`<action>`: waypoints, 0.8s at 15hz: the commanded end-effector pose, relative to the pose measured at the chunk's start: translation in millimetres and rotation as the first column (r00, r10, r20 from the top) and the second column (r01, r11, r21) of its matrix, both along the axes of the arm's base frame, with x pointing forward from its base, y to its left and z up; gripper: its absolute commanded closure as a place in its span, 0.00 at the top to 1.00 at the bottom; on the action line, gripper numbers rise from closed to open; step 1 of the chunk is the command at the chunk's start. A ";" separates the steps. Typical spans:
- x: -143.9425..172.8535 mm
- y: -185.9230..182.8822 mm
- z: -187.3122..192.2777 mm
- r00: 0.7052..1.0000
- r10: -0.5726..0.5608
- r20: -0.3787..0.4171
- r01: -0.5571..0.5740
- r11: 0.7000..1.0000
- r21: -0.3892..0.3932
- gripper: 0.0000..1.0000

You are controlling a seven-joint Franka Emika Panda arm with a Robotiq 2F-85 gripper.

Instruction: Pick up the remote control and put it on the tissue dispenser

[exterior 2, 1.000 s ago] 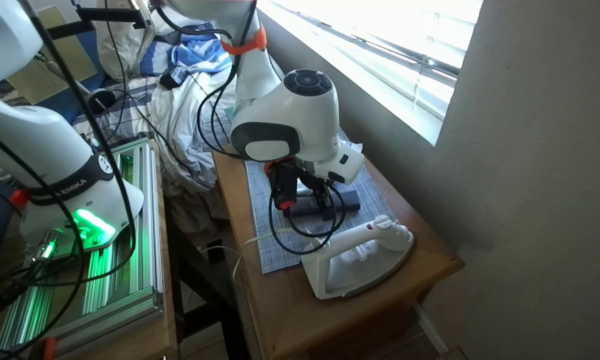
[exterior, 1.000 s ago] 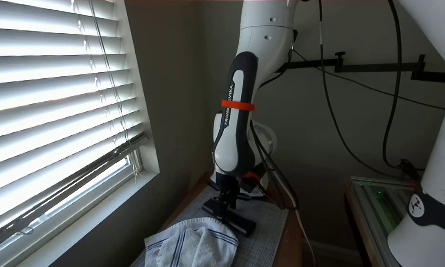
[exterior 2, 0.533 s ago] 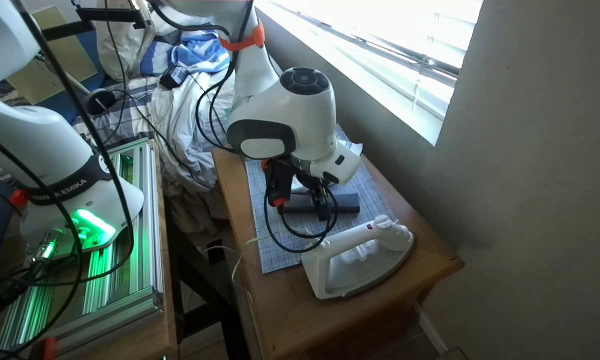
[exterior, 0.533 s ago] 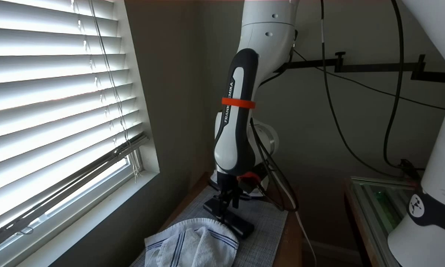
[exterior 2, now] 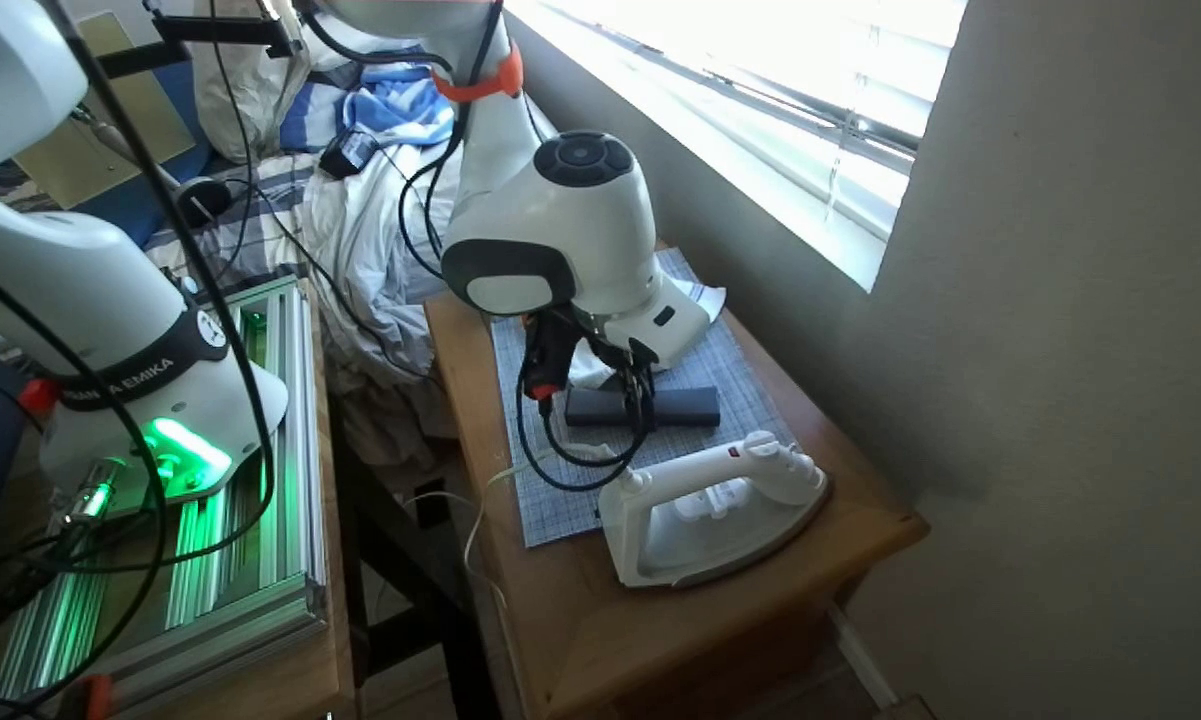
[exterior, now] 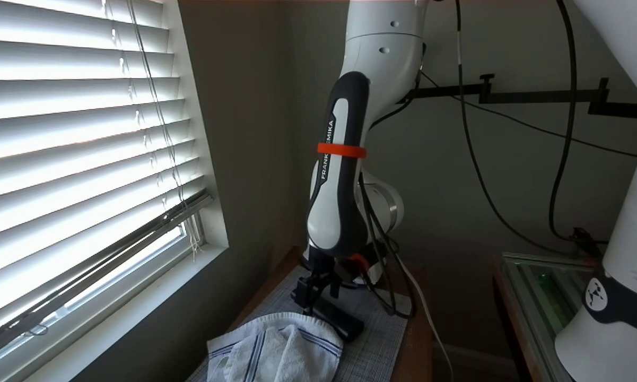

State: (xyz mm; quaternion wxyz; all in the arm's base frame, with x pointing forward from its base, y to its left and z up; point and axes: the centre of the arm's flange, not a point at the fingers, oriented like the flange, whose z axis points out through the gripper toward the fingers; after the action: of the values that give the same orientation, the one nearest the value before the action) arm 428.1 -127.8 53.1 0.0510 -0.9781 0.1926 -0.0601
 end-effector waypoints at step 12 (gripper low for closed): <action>-9.0 7.9 2.7 0.994 -0.110 -0.017 0.106 0.982 -0.154 1.00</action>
State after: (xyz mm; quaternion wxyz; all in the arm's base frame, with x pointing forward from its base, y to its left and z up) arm 420.4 -131.8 51.5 -0.0167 -0.9696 0.2357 -0.0631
